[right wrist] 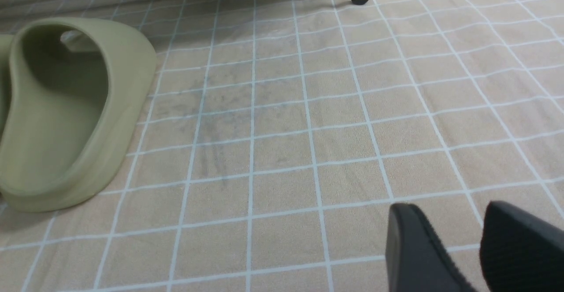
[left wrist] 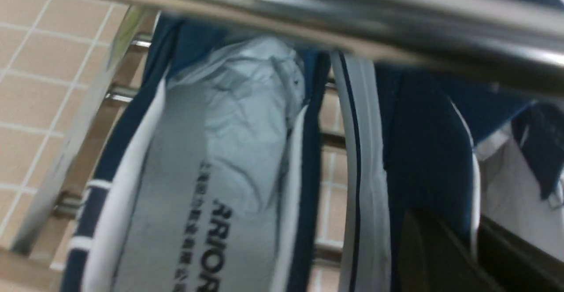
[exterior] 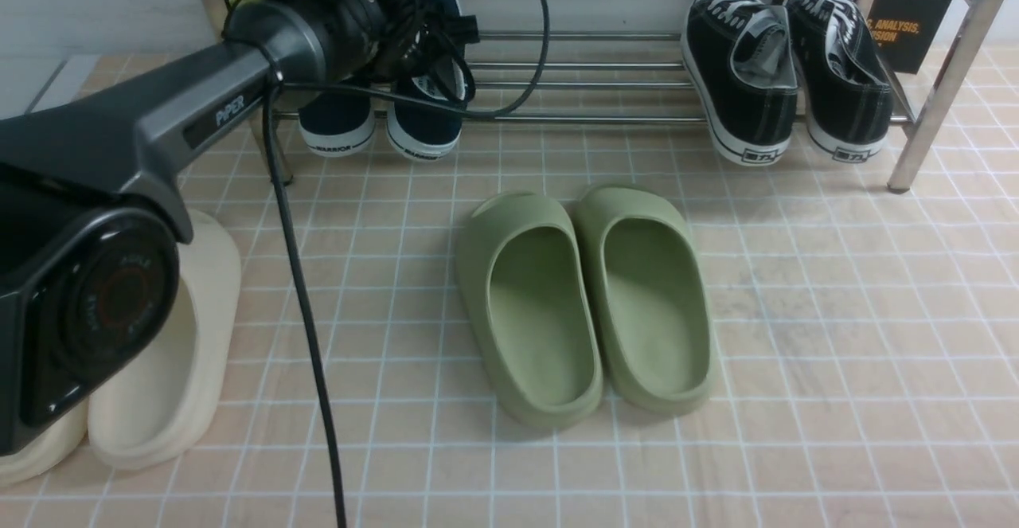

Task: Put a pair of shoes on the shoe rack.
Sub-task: Use the left arm to put a shoe into the shoe rack

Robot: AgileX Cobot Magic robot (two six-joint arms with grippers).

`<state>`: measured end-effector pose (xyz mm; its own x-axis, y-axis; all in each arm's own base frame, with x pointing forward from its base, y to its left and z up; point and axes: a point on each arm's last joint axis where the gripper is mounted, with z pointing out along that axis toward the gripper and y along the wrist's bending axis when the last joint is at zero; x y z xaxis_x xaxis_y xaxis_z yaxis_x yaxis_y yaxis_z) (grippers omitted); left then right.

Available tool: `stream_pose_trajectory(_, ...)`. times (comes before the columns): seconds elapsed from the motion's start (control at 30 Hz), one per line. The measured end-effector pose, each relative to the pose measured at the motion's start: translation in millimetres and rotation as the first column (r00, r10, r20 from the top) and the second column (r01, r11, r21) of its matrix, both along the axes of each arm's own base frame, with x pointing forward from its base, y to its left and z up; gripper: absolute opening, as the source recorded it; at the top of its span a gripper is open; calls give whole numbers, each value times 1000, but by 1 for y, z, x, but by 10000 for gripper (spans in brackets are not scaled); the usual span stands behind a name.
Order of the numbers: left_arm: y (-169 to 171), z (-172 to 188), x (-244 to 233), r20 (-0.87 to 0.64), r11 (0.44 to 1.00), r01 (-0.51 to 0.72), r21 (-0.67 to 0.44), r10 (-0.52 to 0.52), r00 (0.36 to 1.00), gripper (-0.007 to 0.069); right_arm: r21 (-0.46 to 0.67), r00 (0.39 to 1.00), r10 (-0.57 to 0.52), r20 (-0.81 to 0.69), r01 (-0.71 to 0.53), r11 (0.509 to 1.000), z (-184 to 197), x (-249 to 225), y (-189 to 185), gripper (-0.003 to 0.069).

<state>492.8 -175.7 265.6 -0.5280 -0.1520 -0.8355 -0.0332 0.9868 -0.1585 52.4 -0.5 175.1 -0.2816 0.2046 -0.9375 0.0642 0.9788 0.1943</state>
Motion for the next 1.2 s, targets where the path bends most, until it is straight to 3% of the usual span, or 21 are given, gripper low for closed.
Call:
stream_pose_trajectory(0.17,-1,3,1,24,1000,12,-4,-12,1000,215,0,1000,0,0,0,1000,0,0,0,240)
stream_pose_trajectory(0.2,-1,4,1,28,1000,13,3,-13,1000,279,0,1000,0,0,0,1000,0,0,0,240)
stream_pose_trajectory(0.3,2,5,-1,4,1000,-10,16,10,1000,375,0,1000,0,0,0,1000,0,0,0,240)
stream_pose_trajectory(0.47,9,12,-8,-52,996,-51,78,56,997,411,0,1000,0,0,0,1000,0,0,0,240)
stream_pose_trajectory(0.67,14,18,-13,-87,988,-49,144,61,994,307,0,1000,0,0,0,1000,0,0,0,240)
stream_pose_trajectory(0.8,14,18,-14,-92,987,-44,155,59,994,123,0,1000,0,0,0,1000,0,0,0,240)
stream_pose_trajectory(0.9,13,19,-12,-71,990,-38,134,48,996,31,0,1000,0,0,0,1000,0,0,0,240)
stream_pose_trajectory(1.2,8,23,-9,-18,997,-31,65,32,999,2,0,1000,0,0,0,1000,0,0,0,240)
